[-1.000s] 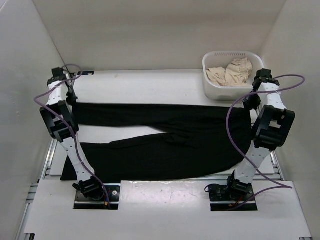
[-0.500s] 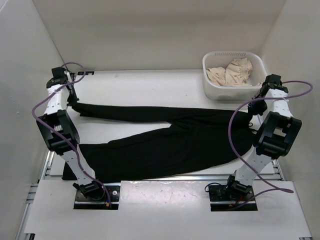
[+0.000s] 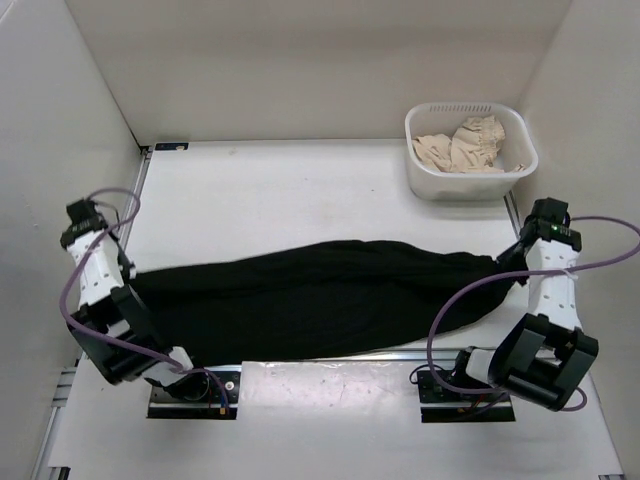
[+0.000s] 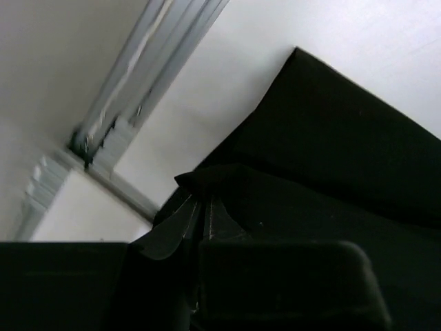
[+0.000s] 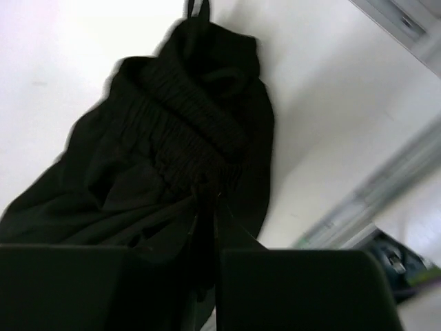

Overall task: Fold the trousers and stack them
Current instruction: Fold the trousers

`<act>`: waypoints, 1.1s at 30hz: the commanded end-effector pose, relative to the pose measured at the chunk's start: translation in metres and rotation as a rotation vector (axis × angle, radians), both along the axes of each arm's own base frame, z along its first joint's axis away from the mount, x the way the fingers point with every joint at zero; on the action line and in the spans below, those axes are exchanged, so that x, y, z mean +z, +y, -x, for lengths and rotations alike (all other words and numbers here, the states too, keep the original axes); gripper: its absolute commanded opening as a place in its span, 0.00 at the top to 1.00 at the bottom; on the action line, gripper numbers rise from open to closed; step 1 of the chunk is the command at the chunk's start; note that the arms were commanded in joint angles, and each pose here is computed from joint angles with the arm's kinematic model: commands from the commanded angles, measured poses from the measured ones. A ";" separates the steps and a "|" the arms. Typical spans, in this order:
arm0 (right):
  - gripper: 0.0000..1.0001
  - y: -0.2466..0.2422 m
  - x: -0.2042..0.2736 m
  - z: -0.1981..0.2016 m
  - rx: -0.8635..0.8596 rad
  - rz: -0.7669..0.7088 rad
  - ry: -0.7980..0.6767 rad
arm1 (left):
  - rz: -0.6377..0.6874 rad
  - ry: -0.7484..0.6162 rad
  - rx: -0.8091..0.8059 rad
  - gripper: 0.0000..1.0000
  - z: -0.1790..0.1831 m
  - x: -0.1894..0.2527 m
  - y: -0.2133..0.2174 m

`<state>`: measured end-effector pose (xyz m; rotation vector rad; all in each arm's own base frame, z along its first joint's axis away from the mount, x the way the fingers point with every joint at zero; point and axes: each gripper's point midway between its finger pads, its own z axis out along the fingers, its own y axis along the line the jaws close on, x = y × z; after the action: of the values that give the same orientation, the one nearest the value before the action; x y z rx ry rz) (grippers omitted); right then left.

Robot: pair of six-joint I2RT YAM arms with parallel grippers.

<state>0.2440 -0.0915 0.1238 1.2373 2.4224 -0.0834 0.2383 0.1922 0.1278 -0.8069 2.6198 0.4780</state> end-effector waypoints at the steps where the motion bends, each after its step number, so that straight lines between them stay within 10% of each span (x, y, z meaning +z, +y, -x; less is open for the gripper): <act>1: 1.00 -0.013 -0.015 0.034 -0.106 0.066 0.123 | 0.019 0.089 0.097 0.83 0.054 -0.024 0.000; 16: 1.00 -0.047 0.078 -0.037 -0.121 0.104 -0.073 | -0.075 -0.167 0.083 0.83 -0.011 0.062 0.039; 33: 1.00 -0.033 -0.010 0.111 -0.350 0.230 0.250 | 0.021 0.059 0.302 0.82 0.137 -0.057 -0.013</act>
<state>0.1432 -0.1107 0.1015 1.5451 2.3900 -0.5125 0.0981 0.1586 0.0561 -1.1959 2.6959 0.4630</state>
